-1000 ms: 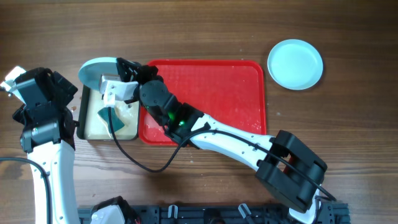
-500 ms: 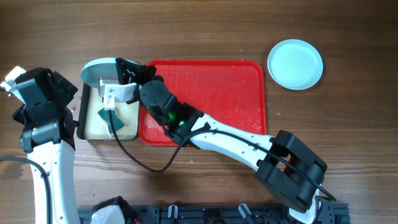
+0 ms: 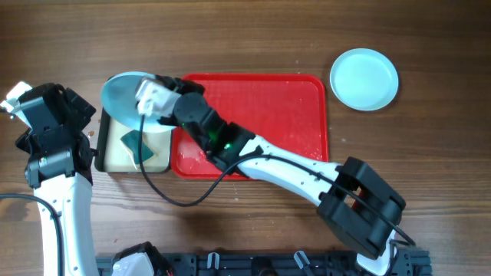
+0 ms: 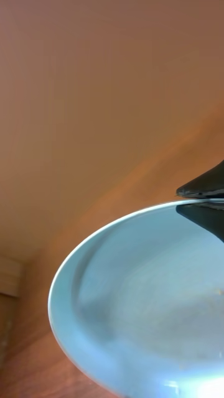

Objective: Clean dirty plates on tray and stack at the side
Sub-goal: 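Hold the plate tilted over the black tray, then lift it, then carry the plate right and lower it onto the plate stack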

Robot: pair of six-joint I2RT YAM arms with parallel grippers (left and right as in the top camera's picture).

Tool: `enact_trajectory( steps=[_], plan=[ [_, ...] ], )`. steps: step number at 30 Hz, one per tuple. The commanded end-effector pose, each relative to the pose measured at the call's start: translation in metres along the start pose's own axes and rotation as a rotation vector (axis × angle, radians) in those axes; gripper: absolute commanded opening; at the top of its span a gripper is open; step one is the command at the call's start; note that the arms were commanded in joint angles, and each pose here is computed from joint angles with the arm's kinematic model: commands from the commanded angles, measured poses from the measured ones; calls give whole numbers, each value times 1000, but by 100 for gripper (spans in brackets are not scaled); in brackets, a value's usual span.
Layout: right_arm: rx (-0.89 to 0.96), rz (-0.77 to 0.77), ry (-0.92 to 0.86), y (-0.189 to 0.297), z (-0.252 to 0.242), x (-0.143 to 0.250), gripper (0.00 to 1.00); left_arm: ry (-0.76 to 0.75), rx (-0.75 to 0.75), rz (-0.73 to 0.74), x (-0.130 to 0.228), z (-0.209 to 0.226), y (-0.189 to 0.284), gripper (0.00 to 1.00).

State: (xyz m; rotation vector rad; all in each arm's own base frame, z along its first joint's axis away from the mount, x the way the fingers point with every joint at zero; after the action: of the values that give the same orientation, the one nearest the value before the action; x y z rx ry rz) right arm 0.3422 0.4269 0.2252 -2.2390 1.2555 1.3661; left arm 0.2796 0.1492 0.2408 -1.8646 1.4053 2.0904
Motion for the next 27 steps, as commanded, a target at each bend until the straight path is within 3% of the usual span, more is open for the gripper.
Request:
enact_trajectory(
  steps=[1, 12, 19, 27],
  plan=[
    [-117, 32, -326, -6, 0, 14, 4, 15, 0, -13, -5, 1, 2, 100],
    [-330, 83, -756, -7, -31, 41, 4, 15, 0, -13, -5, 1, 2, 100],
    [-252, 238, -927, 14, -96, 83, 4, 15, 0, -14, -6, 1, 2, 100],
    [4, 408, -1070, 70, -206, 162, 4, 15, 0, -13, -5, 1, 2, 100]
  ],
)
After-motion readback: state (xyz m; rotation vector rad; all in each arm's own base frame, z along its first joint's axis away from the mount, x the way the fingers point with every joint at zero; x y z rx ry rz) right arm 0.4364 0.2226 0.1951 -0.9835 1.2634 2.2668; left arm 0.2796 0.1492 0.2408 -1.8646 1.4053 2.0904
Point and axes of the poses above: each gripper's point midway between its finger pads, its own y axis back along the fingers, its own z axis along the line the jaws close on, x = y × z, the point moved 5 cm from there along y, back along the fingers, and after that the axes turned 3 degrees about y, right-handed, at the moved point
